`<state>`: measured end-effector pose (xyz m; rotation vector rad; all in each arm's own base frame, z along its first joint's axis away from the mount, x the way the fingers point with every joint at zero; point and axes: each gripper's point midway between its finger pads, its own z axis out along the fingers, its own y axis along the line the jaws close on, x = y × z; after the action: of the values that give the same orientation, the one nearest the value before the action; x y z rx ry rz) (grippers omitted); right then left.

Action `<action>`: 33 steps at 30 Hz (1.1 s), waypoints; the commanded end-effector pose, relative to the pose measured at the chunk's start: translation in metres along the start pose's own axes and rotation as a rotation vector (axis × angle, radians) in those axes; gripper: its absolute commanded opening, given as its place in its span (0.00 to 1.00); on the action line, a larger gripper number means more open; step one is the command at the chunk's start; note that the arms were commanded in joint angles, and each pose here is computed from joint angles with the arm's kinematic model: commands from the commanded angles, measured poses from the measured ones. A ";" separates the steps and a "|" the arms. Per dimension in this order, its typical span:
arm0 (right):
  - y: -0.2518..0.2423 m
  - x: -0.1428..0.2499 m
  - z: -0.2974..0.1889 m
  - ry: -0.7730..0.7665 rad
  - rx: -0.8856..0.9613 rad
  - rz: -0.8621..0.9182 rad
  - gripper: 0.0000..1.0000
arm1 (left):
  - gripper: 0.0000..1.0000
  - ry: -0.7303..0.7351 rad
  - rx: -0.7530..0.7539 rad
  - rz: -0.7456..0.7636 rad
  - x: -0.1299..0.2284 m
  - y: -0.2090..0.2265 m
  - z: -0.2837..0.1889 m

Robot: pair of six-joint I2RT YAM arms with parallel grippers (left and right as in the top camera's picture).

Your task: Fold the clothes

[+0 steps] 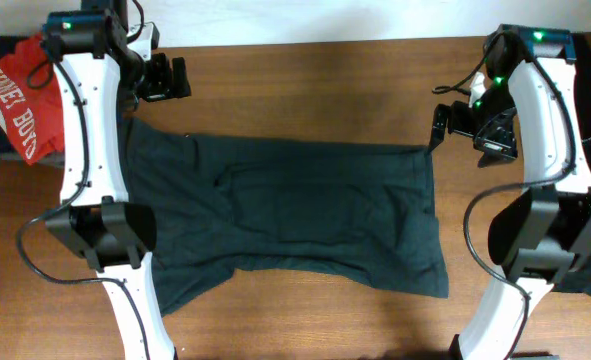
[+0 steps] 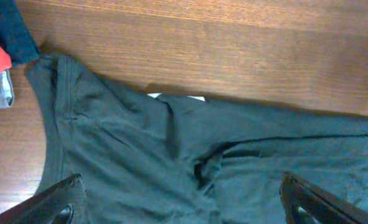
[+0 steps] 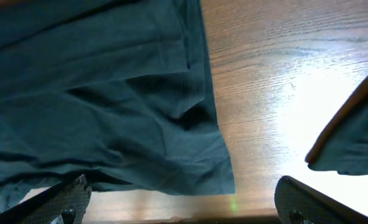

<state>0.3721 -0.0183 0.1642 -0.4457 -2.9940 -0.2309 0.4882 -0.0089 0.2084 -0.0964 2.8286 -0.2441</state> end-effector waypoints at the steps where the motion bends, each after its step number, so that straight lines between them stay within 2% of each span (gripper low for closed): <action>1: 0.010 0.008 -0.032 -0.098 0.002 -0.052 0.99 | 0.99 -0.066 0.023 0.004 -0.002 -0.007 -0.035; 6: 0.030 0.024 -0.053 -0.163 -0.009 -0.112 0.99 | 0.98 -0.071 -0.051 0.002 0.015 0.001 -0.066; 15: 0.052 0.049 -0.063 -0.204 0.055 -0.220 0.99 | 0.95 -0.184 -0.049 -0.048 0.025 -0.006 -0.122; 18: 0.048 0.062 -0.061 -0.194 0.075 -0.196 0.99 | 0.95 -0.210 -0.070 -0.100 0.046 -0.005 -0.149; 22: 0.037 0.069 -0.068 -0.223 0.109 -0.159 0.99 | 0.96 -0.228 -0.212 -0.238 0.081 0.020 -0.173; 27: 0.038 0.072 -0.073 -0.243 0.098 -0.138 0.99 | 0.99 -0.151 -0.249 -0.344 0.133 0.028 -0.168; 33: 0.038 0.072 -0.073 -0.243 0.100 -0.136 0.99 | 0.99 0.003 -0.286 -0.417 0.185 0.037 -0.128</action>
<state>0.3247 0.0289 0.2461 -0.2533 -3.2493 -0.0712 0.2857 0.0252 0.3011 -0.6151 2.7399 0.0264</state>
